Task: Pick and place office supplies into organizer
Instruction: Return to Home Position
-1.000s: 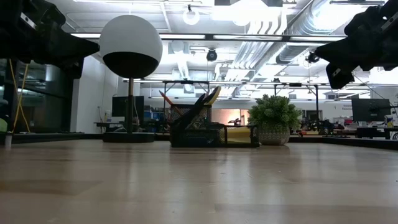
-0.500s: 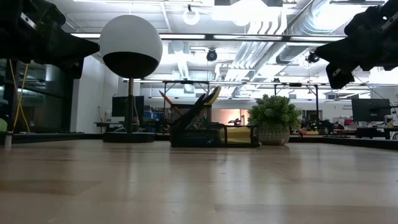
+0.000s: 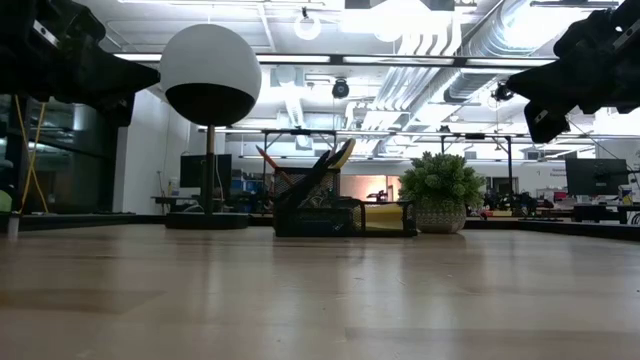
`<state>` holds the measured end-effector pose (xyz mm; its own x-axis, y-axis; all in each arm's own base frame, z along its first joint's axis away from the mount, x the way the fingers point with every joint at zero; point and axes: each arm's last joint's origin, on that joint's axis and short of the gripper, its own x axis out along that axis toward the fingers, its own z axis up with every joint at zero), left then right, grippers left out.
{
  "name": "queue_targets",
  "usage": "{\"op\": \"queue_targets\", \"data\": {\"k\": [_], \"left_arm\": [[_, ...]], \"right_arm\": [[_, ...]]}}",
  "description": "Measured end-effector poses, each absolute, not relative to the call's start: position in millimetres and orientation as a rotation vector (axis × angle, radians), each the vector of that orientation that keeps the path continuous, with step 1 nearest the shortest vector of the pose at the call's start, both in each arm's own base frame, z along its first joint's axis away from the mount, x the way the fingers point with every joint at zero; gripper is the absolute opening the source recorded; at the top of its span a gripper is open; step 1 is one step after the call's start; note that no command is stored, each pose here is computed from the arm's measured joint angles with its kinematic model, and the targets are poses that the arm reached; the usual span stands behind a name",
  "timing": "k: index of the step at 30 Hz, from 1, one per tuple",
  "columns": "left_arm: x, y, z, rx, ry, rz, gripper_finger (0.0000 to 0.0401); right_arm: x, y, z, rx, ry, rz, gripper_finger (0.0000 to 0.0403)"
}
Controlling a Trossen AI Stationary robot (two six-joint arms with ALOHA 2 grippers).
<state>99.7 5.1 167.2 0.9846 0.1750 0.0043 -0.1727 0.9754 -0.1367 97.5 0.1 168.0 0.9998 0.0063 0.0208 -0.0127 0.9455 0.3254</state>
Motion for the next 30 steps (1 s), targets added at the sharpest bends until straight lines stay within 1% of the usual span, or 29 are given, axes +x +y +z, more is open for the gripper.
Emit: {"op": "queue_targets", "data": {"k": [23, 30], "left_arm": [[99.7, 5.1, 167.2, -0.136, -0.016, 0.175, 0.0002], [99.7, 5.1, 167.2, -0.136, -0.016, 0.175, 0.0001]], "right_arm": [[97.5, 0.1, 168.0, 0.332, -0.020, 0.009, 0.0019], [97.5, 0.1, 168.1, 0.332, -0.020, 0.010, 0.0025]]}}
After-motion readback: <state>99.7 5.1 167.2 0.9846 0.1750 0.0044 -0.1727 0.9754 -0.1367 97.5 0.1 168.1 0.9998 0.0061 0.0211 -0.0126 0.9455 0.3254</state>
